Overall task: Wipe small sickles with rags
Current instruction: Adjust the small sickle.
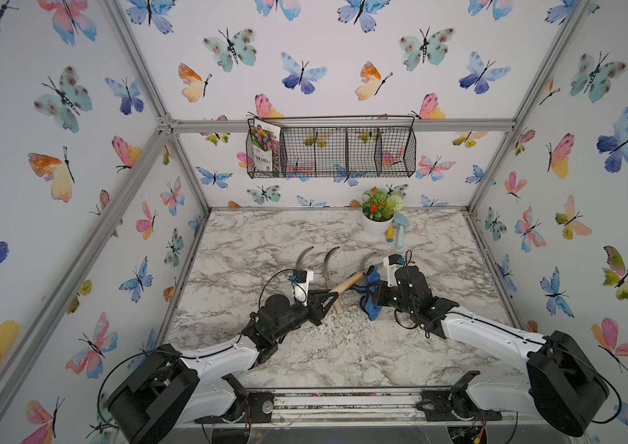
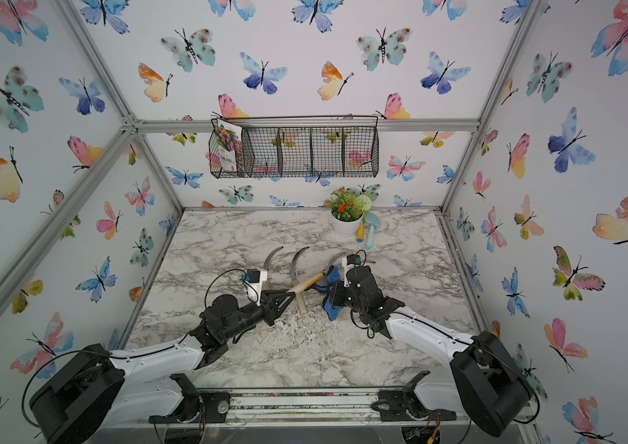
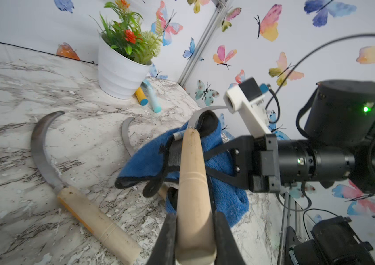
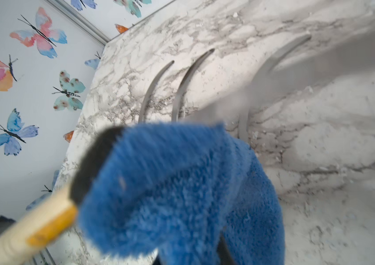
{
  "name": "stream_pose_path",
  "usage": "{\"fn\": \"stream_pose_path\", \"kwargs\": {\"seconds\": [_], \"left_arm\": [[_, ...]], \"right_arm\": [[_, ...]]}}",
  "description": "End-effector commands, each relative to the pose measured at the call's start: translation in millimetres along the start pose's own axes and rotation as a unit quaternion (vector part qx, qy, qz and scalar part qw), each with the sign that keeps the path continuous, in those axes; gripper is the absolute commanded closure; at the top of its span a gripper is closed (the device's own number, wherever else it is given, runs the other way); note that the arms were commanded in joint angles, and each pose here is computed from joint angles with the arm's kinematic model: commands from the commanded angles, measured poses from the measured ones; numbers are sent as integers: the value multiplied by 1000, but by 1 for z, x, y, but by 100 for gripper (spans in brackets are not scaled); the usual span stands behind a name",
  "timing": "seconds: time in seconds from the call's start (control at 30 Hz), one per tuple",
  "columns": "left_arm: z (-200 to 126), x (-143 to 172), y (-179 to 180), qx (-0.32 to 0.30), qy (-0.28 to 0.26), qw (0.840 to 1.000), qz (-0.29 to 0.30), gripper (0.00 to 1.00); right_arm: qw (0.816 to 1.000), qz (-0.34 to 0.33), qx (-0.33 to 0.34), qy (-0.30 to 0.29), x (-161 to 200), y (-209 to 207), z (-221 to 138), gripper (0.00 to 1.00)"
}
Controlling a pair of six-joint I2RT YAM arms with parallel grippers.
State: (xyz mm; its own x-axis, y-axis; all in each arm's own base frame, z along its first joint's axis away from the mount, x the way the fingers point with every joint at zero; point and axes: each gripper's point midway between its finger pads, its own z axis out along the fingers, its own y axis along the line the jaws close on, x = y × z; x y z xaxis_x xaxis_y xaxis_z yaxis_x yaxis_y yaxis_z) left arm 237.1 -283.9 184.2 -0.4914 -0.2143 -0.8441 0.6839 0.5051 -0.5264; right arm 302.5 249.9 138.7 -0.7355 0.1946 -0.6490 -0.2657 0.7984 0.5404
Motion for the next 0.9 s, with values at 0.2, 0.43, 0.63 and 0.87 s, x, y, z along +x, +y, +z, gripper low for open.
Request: {"fn": "stream_pose_path", "kwargs": {"seconds": [0.2,0.43,0.63,0.87], "left_arm": [[13,2,-11,13,20,1000,17,100],[21,8,-3,-9,37,999,15,100],[24,9,9,-40,41,998,12,100],[20,7,15,-57,32,998,11,100]], "right_arm": [[998,-29,-36,-43,-52,48,10,98],[997,-61,-43,-31,-53,81,26,98],[996,-75,-45,-25,-48,94,32,98],[995,-75,-55,-25,-41,92,26,98]]}}
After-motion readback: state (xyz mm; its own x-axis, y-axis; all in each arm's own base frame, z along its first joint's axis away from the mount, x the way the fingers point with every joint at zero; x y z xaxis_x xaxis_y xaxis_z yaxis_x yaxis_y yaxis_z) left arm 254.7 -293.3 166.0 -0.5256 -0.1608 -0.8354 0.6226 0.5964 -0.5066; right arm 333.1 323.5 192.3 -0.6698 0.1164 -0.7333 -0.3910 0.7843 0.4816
